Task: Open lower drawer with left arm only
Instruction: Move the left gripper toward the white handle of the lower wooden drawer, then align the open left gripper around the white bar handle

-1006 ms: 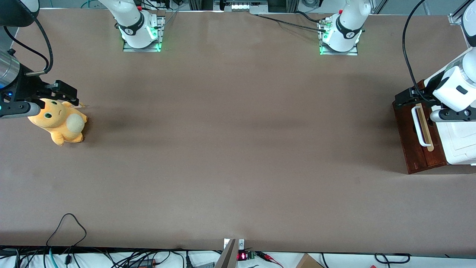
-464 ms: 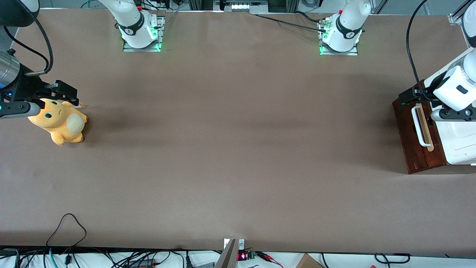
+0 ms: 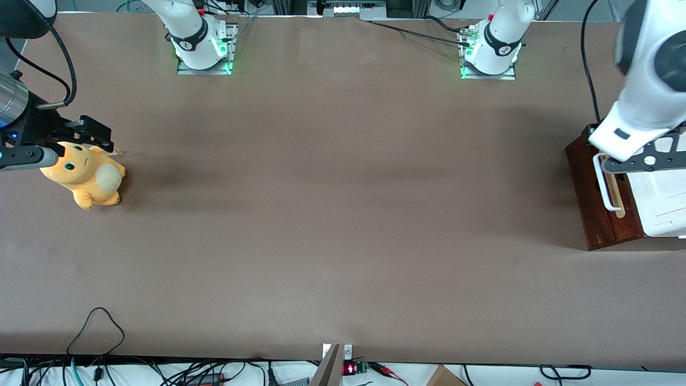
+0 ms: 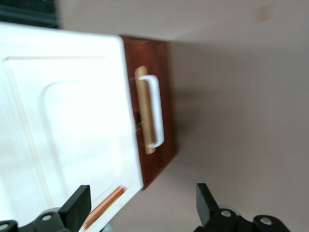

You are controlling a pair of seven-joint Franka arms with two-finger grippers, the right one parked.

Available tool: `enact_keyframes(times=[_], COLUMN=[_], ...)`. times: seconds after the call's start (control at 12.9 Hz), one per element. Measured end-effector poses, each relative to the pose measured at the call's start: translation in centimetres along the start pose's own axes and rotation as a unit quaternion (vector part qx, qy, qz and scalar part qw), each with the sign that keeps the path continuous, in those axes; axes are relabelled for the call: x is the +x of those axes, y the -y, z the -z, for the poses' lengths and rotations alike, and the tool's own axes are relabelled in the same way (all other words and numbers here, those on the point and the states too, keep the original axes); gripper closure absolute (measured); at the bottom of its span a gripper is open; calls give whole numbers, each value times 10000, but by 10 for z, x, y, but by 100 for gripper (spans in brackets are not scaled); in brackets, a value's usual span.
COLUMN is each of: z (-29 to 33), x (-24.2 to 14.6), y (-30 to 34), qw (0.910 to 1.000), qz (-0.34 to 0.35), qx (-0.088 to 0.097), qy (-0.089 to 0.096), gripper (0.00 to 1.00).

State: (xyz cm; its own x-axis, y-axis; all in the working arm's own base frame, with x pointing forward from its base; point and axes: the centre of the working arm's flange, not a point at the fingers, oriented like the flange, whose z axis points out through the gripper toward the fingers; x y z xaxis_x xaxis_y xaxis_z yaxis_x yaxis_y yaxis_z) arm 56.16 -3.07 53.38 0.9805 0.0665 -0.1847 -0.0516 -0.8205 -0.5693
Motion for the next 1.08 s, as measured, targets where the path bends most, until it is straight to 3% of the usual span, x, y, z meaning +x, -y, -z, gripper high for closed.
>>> enact_keyframes(times=[0.23,0.39,0.7,0.93,1.08], z=[-36,-68,-135,-195,-233], x=[-4,-2,8,18,19], y=[-60,-97,-143,-170,-186], qw=[9889,9773,9568,9398,9278], qz=[416,582,781,729,720], qx=[1370,1996,2770,3329,3660], qy=[386,411,407,267,81], gripper=[6,6,6,7,9])
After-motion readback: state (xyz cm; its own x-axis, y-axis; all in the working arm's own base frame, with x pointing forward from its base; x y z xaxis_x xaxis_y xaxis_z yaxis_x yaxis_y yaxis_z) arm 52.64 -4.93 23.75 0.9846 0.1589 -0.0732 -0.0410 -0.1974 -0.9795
